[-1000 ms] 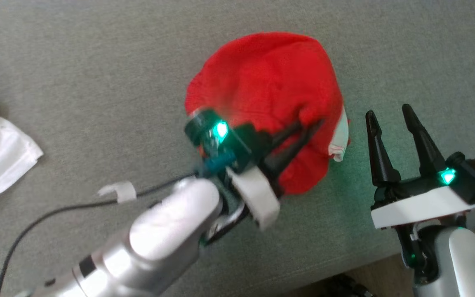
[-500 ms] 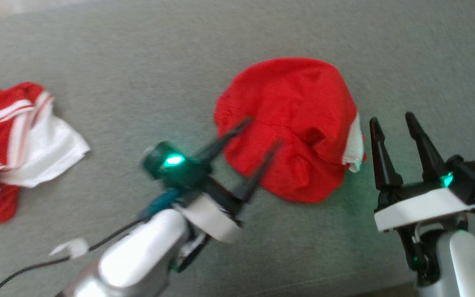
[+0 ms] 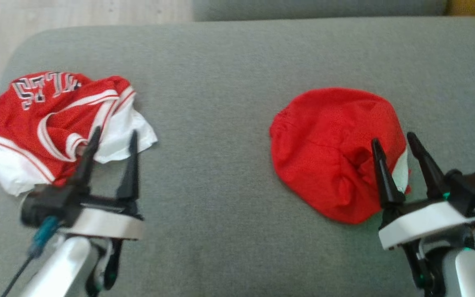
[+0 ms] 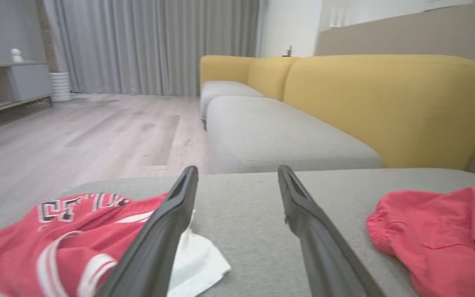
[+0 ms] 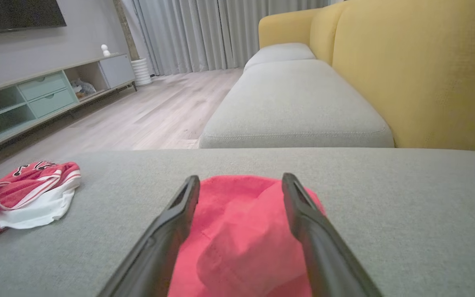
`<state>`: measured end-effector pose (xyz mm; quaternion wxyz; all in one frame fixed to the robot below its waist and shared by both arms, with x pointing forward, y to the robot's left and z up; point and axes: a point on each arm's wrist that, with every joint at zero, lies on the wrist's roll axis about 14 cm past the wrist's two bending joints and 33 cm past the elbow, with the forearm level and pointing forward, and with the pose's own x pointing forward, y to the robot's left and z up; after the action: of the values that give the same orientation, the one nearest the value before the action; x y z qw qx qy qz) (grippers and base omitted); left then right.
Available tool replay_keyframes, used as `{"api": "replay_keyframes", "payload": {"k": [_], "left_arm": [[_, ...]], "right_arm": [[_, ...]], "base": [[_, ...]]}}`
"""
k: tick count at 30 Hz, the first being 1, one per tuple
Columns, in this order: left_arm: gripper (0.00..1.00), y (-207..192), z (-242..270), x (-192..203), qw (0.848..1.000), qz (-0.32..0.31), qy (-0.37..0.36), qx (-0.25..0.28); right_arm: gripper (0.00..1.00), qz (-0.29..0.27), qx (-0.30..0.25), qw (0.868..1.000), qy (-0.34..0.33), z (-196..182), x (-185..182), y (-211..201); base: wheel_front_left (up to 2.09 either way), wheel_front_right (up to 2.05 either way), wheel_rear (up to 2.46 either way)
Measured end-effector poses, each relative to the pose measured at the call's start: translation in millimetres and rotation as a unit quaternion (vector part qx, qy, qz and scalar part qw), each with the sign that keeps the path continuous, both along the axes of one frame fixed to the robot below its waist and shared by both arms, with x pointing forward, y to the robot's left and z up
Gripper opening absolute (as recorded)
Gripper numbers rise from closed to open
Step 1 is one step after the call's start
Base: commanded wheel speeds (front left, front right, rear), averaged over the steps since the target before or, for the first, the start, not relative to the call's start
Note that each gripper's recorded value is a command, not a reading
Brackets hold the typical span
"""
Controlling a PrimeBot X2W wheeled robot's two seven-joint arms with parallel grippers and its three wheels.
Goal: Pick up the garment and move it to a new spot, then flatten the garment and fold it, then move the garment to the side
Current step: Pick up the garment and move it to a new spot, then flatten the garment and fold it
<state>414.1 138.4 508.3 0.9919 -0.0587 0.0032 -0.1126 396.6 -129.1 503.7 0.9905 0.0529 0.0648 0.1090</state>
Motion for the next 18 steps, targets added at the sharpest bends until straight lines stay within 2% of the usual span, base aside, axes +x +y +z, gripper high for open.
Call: {"api": "replay_keyframes", "payload": {"k": [3, 7, 18], "left_arm": [[1.0, 29, 7, -11, 0.999, 0.041, -0.012, -0.003], [1.0, 51, 11, -23, 0.998, 0.065, -0.022, 0.001], [1.0, 42, -9, -55, 0.998, 0.061, -0.006, 0.017]], "right_arm": [[1.0, 0.01, 0.0, 1.0, 0.008, -3, -6, 6], [1.0, 0.017, -0.001, 1.0, 0.0, 3, -7, 11], [1.0, 0.008, -0.005, 1.0, 0.011, 0, -35, 3]], "base": [[0.0, 0.0, 0.0], [0.0, 0.0, 0.0], [0.0, 0.0, 0.0]]}}
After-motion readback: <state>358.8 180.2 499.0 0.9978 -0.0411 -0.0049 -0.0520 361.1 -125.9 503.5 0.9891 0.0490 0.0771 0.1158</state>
